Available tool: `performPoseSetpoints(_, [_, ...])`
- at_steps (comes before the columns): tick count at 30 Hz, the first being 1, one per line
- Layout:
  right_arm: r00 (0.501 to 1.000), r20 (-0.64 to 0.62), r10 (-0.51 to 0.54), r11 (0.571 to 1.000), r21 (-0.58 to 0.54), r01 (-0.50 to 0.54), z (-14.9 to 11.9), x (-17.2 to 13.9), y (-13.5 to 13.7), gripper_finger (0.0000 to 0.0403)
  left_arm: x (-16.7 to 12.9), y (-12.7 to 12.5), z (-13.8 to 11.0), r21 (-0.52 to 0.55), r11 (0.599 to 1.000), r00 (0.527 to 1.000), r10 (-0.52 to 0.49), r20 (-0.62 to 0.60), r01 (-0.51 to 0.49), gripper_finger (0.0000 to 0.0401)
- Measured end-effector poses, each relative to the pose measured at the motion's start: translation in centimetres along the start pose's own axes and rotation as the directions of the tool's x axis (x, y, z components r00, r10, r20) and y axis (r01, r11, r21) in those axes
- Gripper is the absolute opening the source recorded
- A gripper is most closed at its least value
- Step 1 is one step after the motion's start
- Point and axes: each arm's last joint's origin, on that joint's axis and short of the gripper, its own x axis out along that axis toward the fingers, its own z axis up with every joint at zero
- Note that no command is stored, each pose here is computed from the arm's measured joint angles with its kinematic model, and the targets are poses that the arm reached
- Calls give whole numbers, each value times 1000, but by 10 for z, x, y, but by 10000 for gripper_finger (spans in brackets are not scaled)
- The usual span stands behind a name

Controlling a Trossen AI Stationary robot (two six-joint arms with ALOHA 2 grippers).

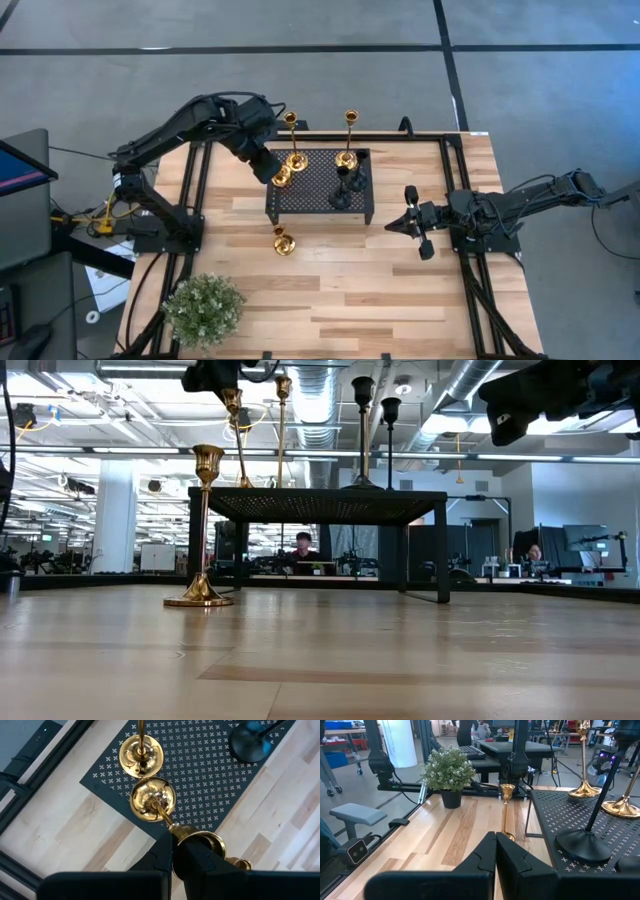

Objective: Pick & Place candle stick holders
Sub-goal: Put the golden candle holder on the shelf

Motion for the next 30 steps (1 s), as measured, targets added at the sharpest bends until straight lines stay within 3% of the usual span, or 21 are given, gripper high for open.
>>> performPoseSetpoints(9, [1000,-4,0,1000,0,0,0,0,0,0,6,0,2,-17,998,997,-54,-48,53,16])
performPoseSetpoints(23, [1000,-4,0,1000,-1,0,0,0,0,0,6,0,1,-22,998,997,-53,-53,52,17])
performPoseSetpoints(30, [1000,-3,0,1000,-1,0,0,0,0,0,6,2,3,-18,1000,1000,16,-23,-16,41])
